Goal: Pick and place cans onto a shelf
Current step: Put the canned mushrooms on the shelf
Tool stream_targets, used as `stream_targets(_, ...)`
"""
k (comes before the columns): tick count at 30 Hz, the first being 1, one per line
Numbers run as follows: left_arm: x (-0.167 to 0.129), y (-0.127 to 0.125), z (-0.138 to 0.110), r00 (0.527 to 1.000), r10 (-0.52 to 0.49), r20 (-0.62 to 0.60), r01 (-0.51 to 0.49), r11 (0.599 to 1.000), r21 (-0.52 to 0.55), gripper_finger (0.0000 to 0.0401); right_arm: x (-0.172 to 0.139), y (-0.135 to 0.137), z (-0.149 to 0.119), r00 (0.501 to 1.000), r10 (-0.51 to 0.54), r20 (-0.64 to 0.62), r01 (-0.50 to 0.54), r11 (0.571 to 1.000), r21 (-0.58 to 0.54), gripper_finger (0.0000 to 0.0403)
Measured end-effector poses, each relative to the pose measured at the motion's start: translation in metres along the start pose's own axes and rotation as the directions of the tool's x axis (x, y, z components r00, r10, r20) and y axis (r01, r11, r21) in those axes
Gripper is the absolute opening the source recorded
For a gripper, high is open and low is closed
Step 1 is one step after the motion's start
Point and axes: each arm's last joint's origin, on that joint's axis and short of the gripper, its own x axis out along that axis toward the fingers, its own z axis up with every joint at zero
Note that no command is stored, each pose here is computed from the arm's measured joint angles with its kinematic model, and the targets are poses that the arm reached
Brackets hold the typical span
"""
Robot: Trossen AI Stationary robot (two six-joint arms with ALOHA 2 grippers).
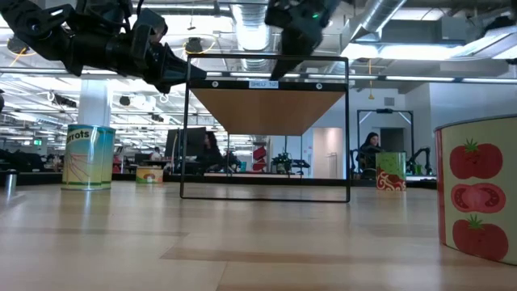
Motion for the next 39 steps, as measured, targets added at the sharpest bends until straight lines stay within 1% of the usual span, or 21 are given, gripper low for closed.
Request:
stream_targets(3,0.0,0.0,0.0,1.0,0.0,0.0,0.0,1.0,0.0,0.0,-0.013,0.011,-0.018,0.992,-0.042,0.117,0.036,0.998,0.046,0.0003)
stream_targets(5,0.0,0.0,0.0,1.0,0.0,0.0,0.0,1.0,0.0,0.0,-0.022,0.019,-0.033,0.983,-0.064,0.17,0.051,0.995,0.082,0.0003)
stream_targets(8,0.0,0.0,0.0,1.0,-0.006,0.001,0.006,1.0,0.003,0.0,-0.039,0.03,-0.053,0.956,-0.106,0.272,0.069,0.988,0.141,0.0003)
stream_targets(10,0.0,-0.001,0.0,1.0,-0.031,-0.001,0.031,0.999,0.008,0.0,-0.048,0.039,-0.065,0.934,-0.123,0.335,0.07,0.984,0.165,0.0003)
stream_targets(13,0.0,-0.001,0.0,0.999,-0.049,0.001,0.049,0.999,0.007,0.0,-0.056,0.054,-0.088,0.911,-0.132,0.39,0.063,0.981,0.184,0.0002)
stream_targets(16,0.0,-0.001,0.0,0.999,-0.048,0.001,0.048,0.999,0.007,0.0,-0.063,0.068,-0.108,0.872,-0.175,0.458,0.084,0.974,0.211,0.0002)
stream_targets(20,0.0,-0.002,0.0,0.999,-0.049,0.0,0.049,0.999,0.007,0.0,-0.059,0.084,-0.138,0.831,-0.19,0.522,0.071,0.968,0.239,0.0003)
stream_targets(24,0.0,-0.002,0.0,0.999,-0.05,-0.001,0.05,0.999,0.009,0.0,-0.052,0.097,-0.165,0.767,-0.211,0.606,0.062,0.964,0.257,0.0002)
stream_targets(27,0.0,-0.002,-0.001,0.999,-0.051,-0.007,0.051,0.999,0.009,0.0,-0.047,0.104,-0.183,0.728,-0.227,0.647,0.061,0.961,0.268,0.0003)
stream_targets(29,0.0,-0.002,-0.002,0.999,-0.052,-0.016,0.052,0.999,0.007,0.0,-0.045,0.107,-0.192,0.694,-0.242,0.678,0.065,0.959,0.276,0.0003)
stream_targets(31,0.001,-0.002,-0.002,0.997,-0.059,-0.051,0.059,0.998,0.0,0.0,-0.043,0.108,-0.201,0.673,-0.258,0.693,0.073,0.956,0.286,0.0002)
stream_targets(35,0.006,-0.008,0.008,0.989,-0.074,-0.128,0.079,0.996,0.031,0.0,-0.04,0.108,-0.217,0.644,-0.303,0.702,0.094,0.942,0.321,0.0005)
stream_targets(37,0.008,-0.012,0.015,0.986,-0.068,-0.153,0.078,0.995,0.064,0.0,-0.038,0.108,-0.223,0.647,-0.318,0.692,0.1,0.936,0.337,0.0005)
stream_targets(39,0.01,-0.016,0.023,0.979,-0.038,-0.201,0.056,0.995,0.087,0.0,-0.037,0.107,-0.227,0.649,-0.325,0.688,0.102,0.933,0.344,0.0003)
